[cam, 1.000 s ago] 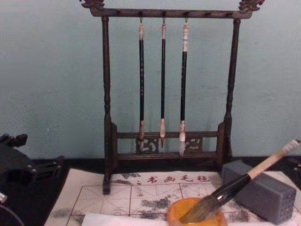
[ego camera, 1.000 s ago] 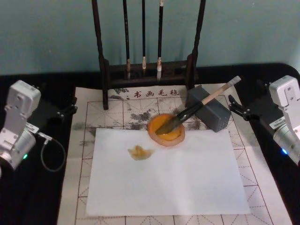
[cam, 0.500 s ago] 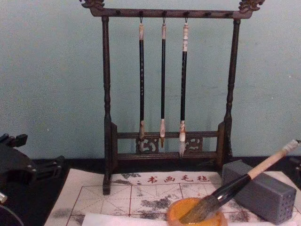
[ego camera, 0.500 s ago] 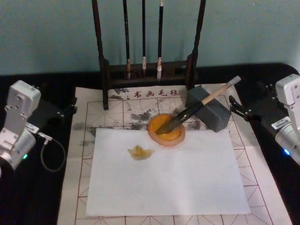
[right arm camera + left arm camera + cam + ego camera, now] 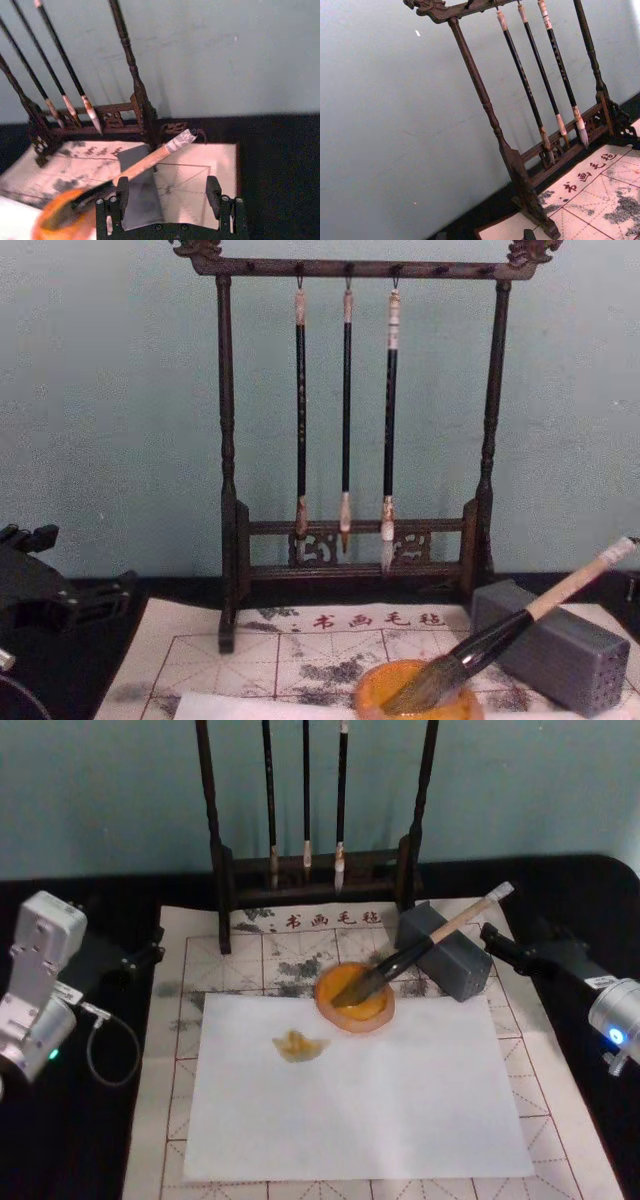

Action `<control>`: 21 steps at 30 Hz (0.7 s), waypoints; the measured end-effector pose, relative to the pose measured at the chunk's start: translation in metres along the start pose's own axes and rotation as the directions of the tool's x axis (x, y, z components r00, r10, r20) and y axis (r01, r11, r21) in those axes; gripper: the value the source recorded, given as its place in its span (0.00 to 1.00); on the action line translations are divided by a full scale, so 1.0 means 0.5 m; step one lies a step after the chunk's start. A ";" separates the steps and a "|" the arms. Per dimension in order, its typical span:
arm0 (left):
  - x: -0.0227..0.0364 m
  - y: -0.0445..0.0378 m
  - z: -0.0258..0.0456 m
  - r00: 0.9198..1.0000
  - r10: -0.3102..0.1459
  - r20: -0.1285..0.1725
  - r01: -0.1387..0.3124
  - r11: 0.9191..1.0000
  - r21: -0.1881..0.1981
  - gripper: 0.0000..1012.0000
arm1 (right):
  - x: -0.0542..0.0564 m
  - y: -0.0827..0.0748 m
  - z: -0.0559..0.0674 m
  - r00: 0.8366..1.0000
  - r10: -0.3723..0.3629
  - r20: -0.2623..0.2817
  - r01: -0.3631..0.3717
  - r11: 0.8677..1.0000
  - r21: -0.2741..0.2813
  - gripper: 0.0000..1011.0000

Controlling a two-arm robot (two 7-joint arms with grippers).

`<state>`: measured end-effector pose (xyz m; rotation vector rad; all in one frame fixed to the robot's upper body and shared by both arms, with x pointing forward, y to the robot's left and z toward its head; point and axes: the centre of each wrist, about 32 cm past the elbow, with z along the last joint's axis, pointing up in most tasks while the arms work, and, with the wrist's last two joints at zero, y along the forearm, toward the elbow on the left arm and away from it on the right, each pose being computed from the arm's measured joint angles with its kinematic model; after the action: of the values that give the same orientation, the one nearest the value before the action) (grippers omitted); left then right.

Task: Pick up the brush from the inkstone, write on the paper, then place the brush back to its original position.

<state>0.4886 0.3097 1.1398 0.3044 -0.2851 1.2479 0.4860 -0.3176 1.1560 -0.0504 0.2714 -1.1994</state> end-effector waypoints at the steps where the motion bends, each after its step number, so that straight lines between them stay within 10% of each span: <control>1: 0.000 0.000 0.000 1.000 0.000 0.000 0.000 1.000 0.000 0.99 | 0.000 0.002 0.002 0.998 0.007 -0.056 -0.007 1.000 -0.009 0.99; 6: 0.000 0.000 0.000 1.000 0.000 0.000 0.000 1.000 0.000 0.99 | -0.003 0.010 0.008 0.980 0.019 -0.198 -0.024 0.999 -0.024 0.99; 14: 0.000 0.000 0.000 1.000 0.000 0.000 0.000 1.000 0.000 0.99 | -0.009 0.037 0.015 0.908 0.038 -0.418 -0.053 0.998 -0.024 0.99; 21: 0.000 0.000 0.000 1.000 0.000 0.000 0.000 1.000 0.000 0.99 | -0.013 0.058 0.019 0.868 0.030 -0.496 -0.053 0.998 -0.032 0.99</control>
<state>0.4886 0.3097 1.1398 0.3045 -0.2850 1.2480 0.5122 -0.3018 1.1611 0.2298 0.7497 -1.1482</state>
